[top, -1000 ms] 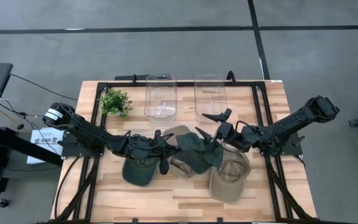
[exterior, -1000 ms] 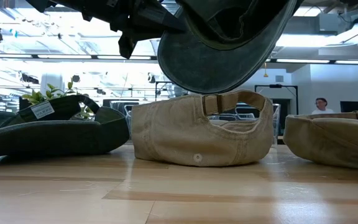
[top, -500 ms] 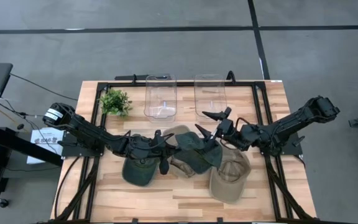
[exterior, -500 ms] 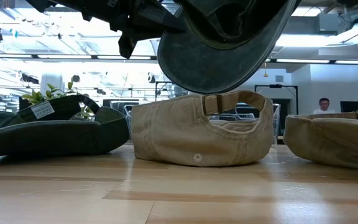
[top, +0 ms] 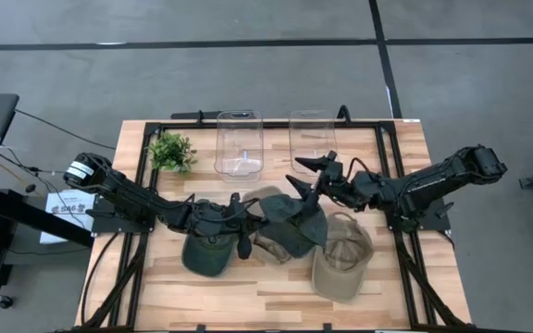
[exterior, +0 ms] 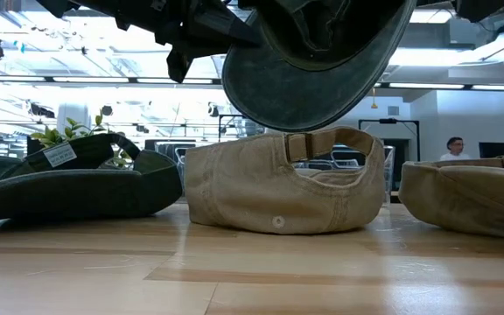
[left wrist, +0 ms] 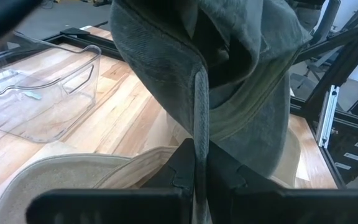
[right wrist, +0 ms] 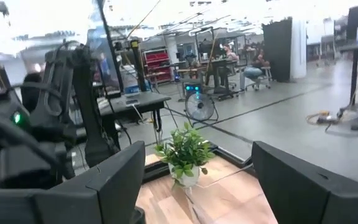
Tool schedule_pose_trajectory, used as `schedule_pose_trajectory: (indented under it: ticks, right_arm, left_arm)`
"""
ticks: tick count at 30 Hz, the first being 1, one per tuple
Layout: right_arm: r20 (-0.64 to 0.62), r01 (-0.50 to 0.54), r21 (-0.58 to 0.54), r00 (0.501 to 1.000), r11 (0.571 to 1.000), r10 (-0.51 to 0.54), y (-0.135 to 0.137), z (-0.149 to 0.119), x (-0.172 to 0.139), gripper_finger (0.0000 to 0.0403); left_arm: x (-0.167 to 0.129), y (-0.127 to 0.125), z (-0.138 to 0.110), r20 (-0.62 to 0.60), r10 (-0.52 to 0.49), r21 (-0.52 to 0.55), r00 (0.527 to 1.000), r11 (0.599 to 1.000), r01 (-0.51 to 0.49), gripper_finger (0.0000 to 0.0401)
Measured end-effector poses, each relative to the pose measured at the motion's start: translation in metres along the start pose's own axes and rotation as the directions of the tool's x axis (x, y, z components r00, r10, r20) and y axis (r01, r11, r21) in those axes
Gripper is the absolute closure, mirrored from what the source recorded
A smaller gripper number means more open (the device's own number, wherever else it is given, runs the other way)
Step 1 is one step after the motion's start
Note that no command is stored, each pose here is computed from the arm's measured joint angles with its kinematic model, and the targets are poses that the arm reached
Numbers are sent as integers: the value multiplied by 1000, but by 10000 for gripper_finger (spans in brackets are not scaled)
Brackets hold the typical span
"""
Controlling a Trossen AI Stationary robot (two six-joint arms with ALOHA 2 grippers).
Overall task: Pick & Place hat
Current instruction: Put the right black cap into the right transparent bin
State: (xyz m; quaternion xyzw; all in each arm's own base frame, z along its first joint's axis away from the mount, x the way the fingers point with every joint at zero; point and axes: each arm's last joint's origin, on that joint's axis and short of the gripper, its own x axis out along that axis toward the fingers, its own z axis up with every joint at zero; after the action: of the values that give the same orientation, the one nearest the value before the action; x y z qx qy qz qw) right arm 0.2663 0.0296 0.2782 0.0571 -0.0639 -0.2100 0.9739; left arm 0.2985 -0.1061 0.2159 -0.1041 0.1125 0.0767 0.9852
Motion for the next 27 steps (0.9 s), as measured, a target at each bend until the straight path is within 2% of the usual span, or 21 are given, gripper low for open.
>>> schedule_pose_trajectory:
  ticks: [5, 9, 12, 15, 19, 27]
  right_arm:
    - [8, 3, 149, 1000, 989, -4, -5, 2, 3, 111]
    - [-7, -83, 236, 996, 968, 88, -6, 3, 3, 111]
    - [-46, -127, 252, 989, 959, 143, -8, 4, 0, 111]
    - [-109, -149, 226, 978, 963, 176, -10, 4, -5, 111]
    - [-175, -148, 130, 970, 980, 170, -14, 6, -13, 112]
    - [-194, -206, -81, 963, 975, 188, -11, 7, -19, 112]
  left_arm:
    - [0, 0, 0, -3, 1, 1, 1000, 1000, -1, 382]
    - [0, 0, -1, -11, 4, 6, 1000, 1000, -4, 382]
    - [0, 1, -2, -15, 5, 8, 1000, 1000, -5, 382]
    - [0, 1, -2, -17, 4, 9, 1000, 1000, -4, 382]
    - [0, 0, -2, -19, 3, 9, 1000, 1000, -2, 382]
    - [0, 0, -2, -27, -20, 9, 999, 1000, 21, 382]
